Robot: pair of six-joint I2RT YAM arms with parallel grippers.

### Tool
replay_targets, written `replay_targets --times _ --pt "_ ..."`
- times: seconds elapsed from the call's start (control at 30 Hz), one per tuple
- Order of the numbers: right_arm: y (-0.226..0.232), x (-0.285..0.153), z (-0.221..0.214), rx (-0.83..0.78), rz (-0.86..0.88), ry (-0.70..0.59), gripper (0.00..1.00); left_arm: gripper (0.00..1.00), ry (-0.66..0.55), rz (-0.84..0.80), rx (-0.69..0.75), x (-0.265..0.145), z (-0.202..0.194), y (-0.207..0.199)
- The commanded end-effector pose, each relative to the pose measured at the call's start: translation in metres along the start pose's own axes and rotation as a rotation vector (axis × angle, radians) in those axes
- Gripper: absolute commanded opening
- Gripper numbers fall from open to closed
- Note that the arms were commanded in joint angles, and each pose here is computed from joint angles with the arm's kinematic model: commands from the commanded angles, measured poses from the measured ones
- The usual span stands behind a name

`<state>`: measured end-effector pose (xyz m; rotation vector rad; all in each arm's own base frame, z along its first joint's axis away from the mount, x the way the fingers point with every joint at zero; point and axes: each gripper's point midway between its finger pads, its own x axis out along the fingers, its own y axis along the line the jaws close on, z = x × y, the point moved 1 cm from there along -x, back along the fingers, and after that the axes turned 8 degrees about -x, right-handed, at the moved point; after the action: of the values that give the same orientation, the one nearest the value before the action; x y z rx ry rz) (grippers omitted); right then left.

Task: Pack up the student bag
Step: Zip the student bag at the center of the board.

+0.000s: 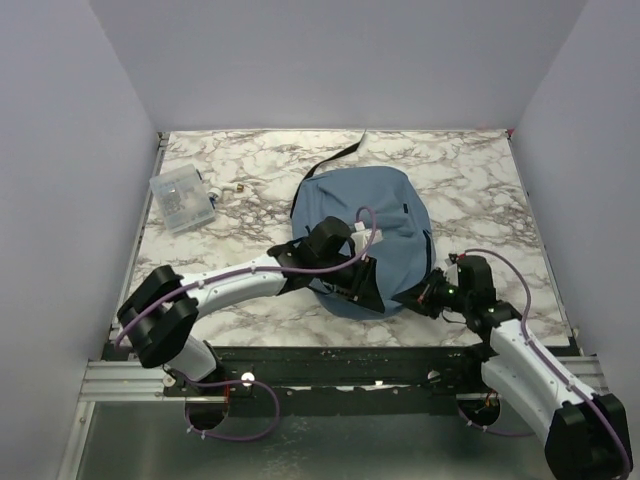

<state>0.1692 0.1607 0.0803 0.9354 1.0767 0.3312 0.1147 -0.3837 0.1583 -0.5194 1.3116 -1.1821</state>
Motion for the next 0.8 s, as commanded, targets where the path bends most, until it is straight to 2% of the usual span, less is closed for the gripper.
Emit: replay_targets --times 0.0,0.2,0.37,0.47,0.53,0.6,0.67,0.77 --pt "0.036 -0.005 0.009 -0.113 0.272 -0.116 0.01 0.44 -0.122 -0.001 0.061 -0.029 0.019 -0.009" --pt "0.058 -0.021 0.032 -0.327 0.400 -0.344 0.00 0.47 -0.156 0.047 0.011 -0.031 0.046 0.020" --pt "0.067 -0.026 0.040 -0.393 0.497 -0.451 0.01 0.52 -0.141 0.080 -0.006 -0.023 0.045 0.035" --pt "0.072 -0.027 0.035 -0.421 0.552 -0.433 0.01 0.51 -0.138 0.119 0.016 -0.019 0.037 0.045" --pt "0.068 -0.022 0.033 -0.391 0.530 -0.400 0.01 0.41 -0.122 0.128 0.023 -0.016 0.029 0.047" --pt "0.069 -0.019 0.037 -0.372 0.463 -0.354 0.01 0.36 -0.099 0.127 0.047 -0.010 0.019 0.044" --pt "0.055 -0.012 0.037 -0.324 0.336 -0.298 0.09 0.33 -0.072 0.129 0.061 -0.004 0.009 0.043" --pt "0.034 -0.009 0.031 -0.258 0.147 -0.195 0.47 0.31 -0.040 0.134 0.043 0.005 -0.003 0.046"
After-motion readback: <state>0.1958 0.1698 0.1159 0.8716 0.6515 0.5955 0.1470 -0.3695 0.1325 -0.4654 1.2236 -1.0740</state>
